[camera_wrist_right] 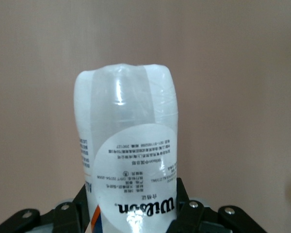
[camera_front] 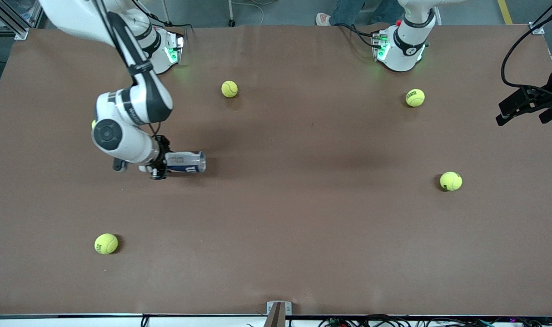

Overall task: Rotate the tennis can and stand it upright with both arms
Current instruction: 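Carry the can with the right gripper toward the table middle, then open the right gripper and release the can on its side, then withdraw the right gripper while the left gripper reaches the can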

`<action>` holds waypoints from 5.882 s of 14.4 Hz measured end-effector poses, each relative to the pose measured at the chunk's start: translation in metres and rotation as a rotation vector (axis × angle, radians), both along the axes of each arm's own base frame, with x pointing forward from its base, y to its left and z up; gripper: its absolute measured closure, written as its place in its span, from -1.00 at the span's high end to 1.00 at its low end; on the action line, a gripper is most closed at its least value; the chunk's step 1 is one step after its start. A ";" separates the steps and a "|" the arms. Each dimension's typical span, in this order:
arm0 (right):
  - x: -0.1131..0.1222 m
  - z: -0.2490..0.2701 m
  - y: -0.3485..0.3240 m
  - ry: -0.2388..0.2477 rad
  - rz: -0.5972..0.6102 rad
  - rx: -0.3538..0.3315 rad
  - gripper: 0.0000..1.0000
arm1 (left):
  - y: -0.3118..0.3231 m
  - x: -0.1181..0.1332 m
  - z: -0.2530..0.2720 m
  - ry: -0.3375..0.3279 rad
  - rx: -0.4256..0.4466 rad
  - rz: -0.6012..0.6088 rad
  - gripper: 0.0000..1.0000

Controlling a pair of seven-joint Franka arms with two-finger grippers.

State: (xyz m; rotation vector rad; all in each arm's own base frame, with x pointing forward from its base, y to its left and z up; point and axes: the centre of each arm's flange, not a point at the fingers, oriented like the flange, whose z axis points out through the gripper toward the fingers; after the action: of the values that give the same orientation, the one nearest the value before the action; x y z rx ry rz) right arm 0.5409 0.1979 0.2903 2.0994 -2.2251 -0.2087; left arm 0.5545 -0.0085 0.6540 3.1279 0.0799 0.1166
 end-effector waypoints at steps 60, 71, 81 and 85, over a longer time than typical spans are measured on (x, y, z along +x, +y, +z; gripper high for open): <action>0.126 0.134 -0.059 -0.027 1.200 0.103 1.00 | -0.027 0.015 -0.072 0.221 -0.128 -0.006 1.00; 0.123 0.185 -0.276 -0.063 1.530 0.101 1.00 | -0.106 0.008 -0.305 0.409 -0.641 0.141 1.00; 0.123 0.244 -0.263 -0.090 1.555 0.071 1.00 | -0.141 -0.039 -0.470 0.260 -1.041 0.200 1.00; 0.111 0.255 -0.259 -0.050 1.552 0.128 1.00 | -0.187 -0.056 -0.505 0.193 -1.084 0.231 1.00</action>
State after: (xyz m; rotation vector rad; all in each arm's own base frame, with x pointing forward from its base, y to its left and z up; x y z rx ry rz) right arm 0.6517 -0.0610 0.5449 3.0989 -0.1066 -0.1509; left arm 0.4985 -0.1951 0.1488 2.0284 0.3626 -0.1742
